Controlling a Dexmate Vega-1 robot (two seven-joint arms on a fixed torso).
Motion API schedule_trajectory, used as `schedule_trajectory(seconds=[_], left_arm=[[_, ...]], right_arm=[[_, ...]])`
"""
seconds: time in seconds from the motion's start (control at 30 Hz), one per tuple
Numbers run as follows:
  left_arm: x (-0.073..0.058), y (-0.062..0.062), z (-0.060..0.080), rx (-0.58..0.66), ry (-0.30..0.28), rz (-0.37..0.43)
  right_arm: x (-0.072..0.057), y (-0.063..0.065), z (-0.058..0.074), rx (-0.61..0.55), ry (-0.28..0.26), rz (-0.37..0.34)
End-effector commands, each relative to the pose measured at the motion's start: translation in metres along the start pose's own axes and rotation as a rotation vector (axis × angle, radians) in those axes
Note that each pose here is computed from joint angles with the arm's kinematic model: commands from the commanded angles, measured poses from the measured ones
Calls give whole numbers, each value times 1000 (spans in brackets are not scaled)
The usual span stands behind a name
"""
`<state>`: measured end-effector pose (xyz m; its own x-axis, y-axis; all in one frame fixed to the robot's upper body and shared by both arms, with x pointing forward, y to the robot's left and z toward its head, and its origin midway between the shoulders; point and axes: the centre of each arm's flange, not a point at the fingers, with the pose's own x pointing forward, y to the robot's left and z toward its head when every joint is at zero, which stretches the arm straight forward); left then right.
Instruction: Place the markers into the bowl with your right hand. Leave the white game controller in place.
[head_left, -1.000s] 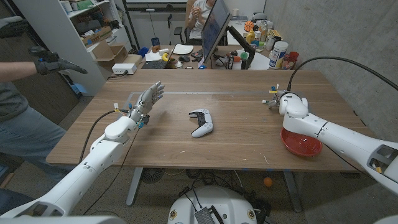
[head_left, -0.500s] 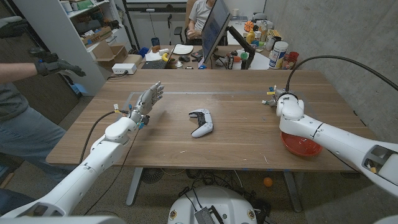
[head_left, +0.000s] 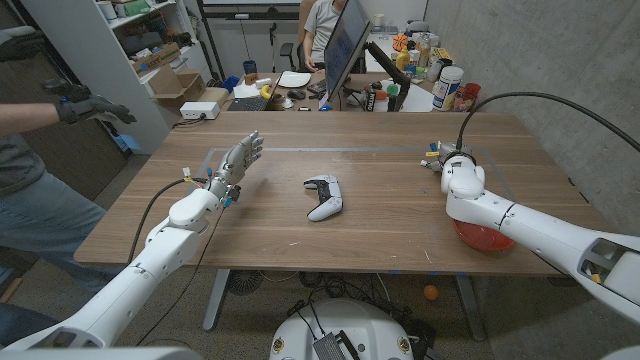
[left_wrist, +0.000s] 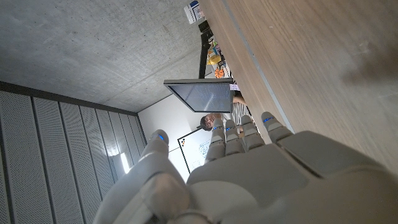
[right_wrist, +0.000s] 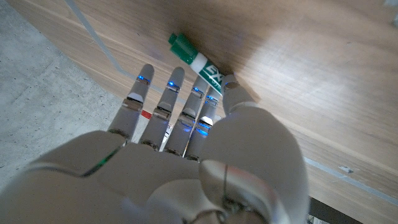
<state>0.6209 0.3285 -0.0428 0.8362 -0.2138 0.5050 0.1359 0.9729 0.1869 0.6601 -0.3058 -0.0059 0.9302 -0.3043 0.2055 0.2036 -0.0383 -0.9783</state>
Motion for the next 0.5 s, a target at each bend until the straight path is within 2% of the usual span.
schedule_trajectory(seconds=[0.03, 0.5], left_arm=[[0, -1, 1, 7, 3, -5], [4, -2, 1, 4, 4, -21]], right_arm=[[-6, 0, 2, -5, 3, -52], [-10, -11, 2, 10, 10, -54]])
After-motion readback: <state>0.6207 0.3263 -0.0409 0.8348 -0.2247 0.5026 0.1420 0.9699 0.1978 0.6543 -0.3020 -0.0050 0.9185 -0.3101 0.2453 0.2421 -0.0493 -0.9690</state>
